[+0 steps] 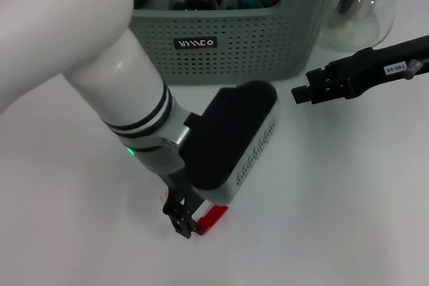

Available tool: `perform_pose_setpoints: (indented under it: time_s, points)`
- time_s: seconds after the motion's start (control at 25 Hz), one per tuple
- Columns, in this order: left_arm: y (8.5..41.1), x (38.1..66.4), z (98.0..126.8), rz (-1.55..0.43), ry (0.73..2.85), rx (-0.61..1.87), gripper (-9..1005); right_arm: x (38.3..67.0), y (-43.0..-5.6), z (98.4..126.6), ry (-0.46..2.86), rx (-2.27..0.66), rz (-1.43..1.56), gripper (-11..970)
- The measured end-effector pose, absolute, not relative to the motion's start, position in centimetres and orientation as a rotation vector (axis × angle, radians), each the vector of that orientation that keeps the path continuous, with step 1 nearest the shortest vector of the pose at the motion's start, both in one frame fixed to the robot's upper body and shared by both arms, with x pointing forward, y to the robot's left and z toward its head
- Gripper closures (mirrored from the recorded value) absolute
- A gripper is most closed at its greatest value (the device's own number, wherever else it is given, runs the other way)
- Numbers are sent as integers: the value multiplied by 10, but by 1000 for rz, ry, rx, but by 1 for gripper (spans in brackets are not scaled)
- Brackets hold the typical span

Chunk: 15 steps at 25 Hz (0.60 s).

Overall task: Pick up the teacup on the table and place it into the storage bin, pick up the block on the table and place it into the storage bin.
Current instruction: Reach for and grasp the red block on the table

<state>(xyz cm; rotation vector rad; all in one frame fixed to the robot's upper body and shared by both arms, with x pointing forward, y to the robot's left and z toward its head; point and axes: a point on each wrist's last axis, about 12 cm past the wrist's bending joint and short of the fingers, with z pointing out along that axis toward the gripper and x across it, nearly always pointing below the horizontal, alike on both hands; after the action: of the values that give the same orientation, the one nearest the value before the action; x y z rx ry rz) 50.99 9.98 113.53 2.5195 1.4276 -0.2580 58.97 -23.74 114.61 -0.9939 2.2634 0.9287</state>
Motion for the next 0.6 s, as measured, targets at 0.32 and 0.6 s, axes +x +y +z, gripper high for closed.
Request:
perform_pose_setpoints:
  time_s: [0.32,0.6]
  points:
    - [91,501,1130,-235,1267,2640,171,590,-241,1144,2265,-942,944,303]
    - [88,501,1125,-227,1217,2662,171,590,-240,1143,2269,-937,955,303]
